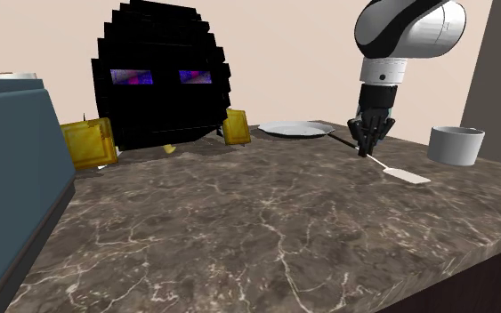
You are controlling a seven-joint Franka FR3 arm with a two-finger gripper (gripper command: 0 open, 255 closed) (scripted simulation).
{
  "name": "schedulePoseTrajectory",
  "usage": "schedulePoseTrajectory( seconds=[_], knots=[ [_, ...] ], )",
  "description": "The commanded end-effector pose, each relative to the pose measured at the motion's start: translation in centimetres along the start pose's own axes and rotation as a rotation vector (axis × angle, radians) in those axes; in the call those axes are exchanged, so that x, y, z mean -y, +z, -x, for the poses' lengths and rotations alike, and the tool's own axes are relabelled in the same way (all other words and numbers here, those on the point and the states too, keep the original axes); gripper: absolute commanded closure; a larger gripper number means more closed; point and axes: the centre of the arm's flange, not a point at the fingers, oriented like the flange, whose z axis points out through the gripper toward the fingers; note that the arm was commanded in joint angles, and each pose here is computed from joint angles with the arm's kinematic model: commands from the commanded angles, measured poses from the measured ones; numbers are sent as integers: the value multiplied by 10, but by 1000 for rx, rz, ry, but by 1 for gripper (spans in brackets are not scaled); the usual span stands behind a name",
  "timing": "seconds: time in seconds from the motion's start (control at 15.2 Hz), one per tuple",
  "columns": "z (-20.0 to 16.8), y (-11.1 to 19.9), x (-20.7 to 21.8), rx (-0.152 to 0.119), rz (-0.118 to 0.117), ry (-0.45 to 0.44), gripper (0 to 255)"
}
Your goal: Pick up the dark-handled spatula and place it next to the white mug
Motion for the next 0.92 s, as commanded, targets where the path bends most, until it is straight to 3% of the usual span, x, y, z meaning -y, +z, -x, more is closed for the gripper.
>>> schedulePoseTrajectory(
  seconds=[0.0,0.26,0.33,0.66,0.86],
  knots=[
    [0,1,0,0,0,0,255],
    [0,1,0,0,0,0,255],
    [0,1,0,0,0,0,0],
    [0,1,0,0,0,0,0],
    [0,-39,0,0,0,0,0]
  ],
)
